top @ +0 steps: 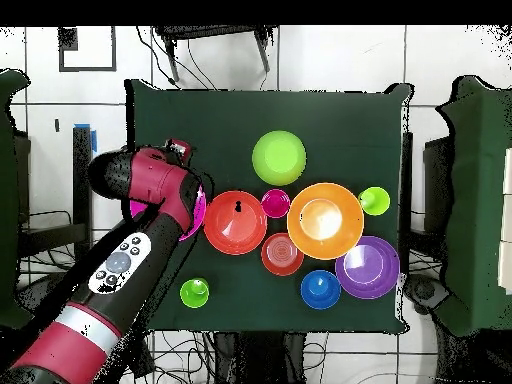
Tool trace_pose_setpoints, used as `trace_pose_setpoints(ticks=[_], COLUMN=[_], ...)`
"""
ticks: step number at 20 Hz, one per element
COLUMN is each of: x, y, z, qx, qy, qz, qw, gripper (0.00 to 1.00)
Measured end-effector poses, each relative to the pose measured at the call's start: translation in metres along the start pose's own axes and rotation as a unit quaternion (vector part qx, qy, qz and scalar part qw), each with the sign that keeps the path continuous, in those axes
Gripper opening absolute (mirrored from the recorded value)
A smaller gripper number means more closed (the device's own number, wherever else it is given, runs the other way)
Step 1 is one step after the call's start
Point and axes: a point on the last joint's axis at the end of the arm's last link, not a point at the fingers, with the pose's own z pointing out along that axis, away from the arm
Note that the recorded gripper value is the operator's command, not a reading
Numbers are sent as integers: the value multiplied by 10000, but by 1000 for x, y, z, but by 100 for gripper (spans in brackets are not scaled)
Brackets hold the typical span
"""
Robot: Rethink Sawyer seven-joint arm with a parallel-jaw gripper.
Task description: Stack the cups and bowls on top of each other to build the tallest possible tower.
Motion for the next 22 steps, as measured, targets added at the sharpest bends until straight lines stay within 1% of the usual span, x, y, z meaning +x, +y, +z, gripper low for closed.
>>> trace_pose_setpoints(ticks=[8,9,16,22], x=[-1,-3,-8,-3], y=[10,12,20,18], z=[-20,-26,-43,-44], qx=[-88,-104,-146,-111], qy=[68,84,157,224], qz=[-14,7,108,110], qw=[9999,9999,9997,9996], gripper=[100,100,100,100])
